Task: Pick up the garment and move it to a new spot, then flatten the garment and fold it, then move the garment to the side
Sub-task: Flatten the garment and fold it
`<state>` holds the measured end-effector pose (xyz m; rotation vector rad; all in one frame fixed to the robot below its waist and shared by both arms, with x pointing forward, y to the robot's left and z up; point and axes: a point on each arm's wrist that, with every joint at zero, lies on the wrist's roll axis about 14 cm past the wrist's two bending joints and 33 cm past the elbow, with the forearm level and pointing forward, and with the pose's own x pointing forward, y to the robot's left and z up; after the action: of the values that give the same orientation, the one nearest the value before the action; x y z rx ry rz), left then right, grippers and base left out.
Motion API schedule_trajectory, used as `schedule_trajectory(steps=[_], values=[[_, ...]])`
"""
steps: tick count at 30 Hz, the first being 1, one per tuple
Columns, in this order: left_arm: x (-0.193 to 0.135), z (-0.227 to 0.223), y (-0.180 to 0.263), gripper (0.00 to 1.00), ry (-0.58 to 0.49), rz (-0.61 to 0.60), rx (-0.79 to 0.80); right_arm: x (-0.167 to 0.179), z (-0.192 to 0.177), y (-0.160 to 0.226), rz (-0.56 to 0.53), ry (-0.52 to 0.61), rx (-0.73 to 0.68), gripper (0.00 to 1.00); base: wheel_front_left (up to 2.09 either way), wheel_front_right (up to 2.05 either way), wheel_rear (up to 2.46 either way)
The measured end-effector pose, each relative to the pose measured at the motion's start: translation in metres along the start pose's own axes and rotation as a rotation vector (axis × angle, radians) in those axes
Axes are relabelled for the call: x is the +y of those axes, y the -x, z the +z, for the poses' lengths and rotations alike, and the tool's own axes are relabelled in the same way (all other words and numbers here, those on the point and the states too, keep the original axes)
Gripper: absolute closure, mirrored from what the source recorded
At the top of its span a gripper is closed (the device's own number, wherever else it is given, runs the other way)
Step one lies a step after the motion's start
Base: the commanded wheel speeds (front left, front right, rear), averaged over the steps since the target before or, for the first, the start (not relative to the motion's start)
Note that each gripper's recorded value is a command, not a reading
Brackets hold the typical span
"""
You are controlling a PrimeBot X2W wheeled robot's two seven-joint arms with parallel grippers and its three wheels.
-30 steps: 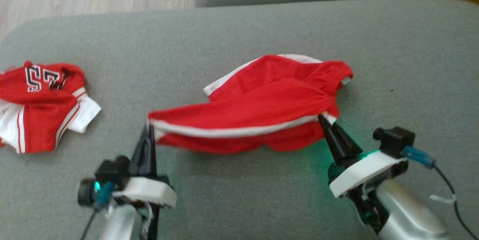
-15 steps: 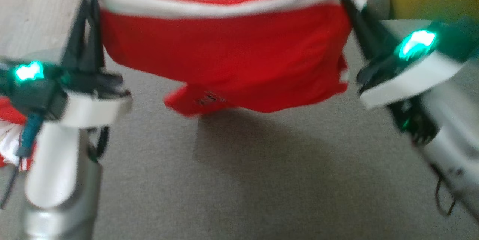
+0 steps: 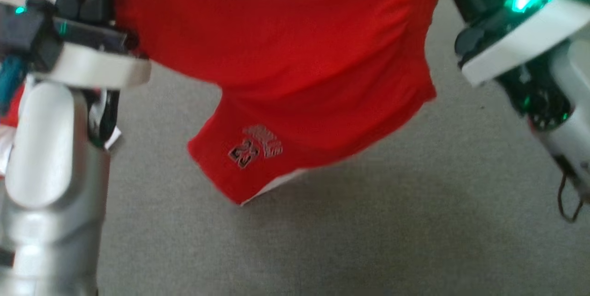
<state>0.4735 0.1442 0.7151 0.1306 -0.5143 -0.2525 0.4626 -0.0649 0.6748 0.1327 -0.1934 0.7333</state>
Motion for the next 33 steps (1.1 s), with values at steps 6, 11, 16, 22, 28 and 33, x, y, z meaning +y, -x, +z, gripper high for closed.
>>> schedule_trajectory(steps=[6,11,16,22,28,33], values=[[0.011,-0.052,-0.039,1.0,0.032,0.021,0.081,-0.061,-0.007,-0.041,-0.09,0.071,-0.025,1.0,0.0,0.0,0.0],[0.027,-0.014,-0.095,1.0,-0.024,0.079,-0.166,-0.102,0.021,-0.085,-0.12,0.247,-0.155,1.0,0.0,0.0,0.0],[0.019,-0.06,-0.08,1.0,0.055,0.096,-0.064,-0.102,-0.032,-0.086,-0.113,0.208,-0.064,1.0,0.0,0.0,0.0],[-0.002,-0.162,0.022,1.0,0.221,0.185,0.258,-0.073,-0.136,-0.027,-0.114,0.058,0.159,1.0,0.0,0.0,0.0],[-0.02,-0.219,0.142,1.0,0.323,0.286,0.552,-0.008,-0.218,0.05,-0.121,-0.164,0.355,1.0,0.0,0.0,0.0],[-0.029,-0.215,0.189,1.0,0.335,0.307,0.624,0.029,-0.225,0.083,-0.157,-0.296,0.367,1.0,0.0,0.0,0.0]])
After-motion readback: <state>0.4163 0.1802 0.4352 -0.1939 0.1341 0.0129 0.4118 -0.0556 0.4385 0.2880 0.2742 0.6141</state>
